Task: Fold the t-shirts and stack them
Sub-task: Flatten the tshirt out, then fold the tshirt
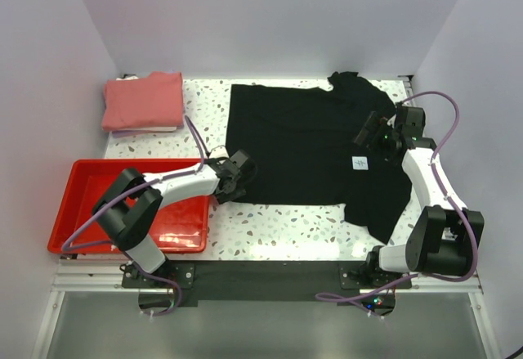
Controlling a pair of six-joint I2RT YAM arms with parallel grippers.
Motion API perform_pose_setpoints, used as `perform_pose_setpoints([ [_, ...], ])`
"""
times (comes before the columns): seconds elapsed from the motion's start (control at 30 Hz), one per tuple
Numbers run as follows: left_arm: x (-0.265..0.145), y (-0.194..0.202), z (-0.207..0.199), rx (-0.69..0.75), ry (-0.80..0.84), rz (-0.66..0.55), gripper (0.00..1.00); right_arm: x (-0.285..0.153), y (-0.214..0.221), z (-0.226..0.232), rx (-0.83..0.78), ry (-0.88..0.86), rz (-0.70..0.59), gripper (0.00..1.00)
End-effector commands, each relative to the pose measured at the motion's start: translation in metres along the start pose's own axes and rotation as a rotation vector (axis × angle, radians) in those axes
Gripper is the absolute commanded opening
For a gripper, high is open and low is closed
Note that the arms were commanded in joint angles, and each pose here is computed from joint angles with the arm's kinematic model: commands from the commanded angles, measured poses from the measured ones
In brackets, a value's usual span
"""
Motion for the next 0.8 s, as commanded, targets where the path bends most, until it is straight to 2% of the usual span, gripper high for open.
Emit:
perform_pose_setpoints([
  [0.0, 0.013, 0.006, 0.013, 0.005, -0.072, 0.018, 0.42, 0.0, -0.003, 0.004, -0.002, -0.02, -0.016, 0.99],
  [0.17, 0.018, 0.012, 0.011, 0.013, -0.061, 0.042, 0.25, 0.001, -0.002, 0.004, 0.0, -0.021, -0.012, 0.99],
  [0.27, 0.019, 0.016, 0.009, 0.02, -0.051, 0.06, 0.0, -0.003, -0.001, 0.004, 0.007, -0.023, -0.007, 0.99],
  [0.4, 0.017, 0.015, 0.007, 0.041, -0.016, 0.053, 0.0, -0.008, 0.019, -0.003, 0.023, -0.016, 0.05, 0.99],
  [0.57, 0.011, 0.007, 0.002, 0.067, 0.052, -0.003, 0.0, -0.03, 0.07, -0.047, 0.017, 0.117, 0.147, 0.99],
  [0.63, 0.008, 0.003, -0.002, 0.068, 0.081, -0.023, 0.0, -0.035, 0.097, -0.051, 0.065, 0.084, 0.211, 0.99],
  [0.67, 0.007, 0.002, -0.003, 0.076, 0.095, -0.028, 0.0, -0.041, 0.101, -0.047, 0.07, 0.045, 0.219, 0.99],
  [0.77, 0.004, -0.001, -0.005, 0.072, 0.12, -0.046, 0.0, -0.05, 0.111, -0.052, 0.11, 0.071, 0.235, 0.99],
])
Point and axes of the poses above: each gripper's point midway between its finger pads, its own x axis out along the fingers, its own z axis along the line the jaws close on, y = z × x, the point moved 3 cm from there along -x, back along the fingers, and after that the axes turned 11 degrees about x, right-handed, at the moved point
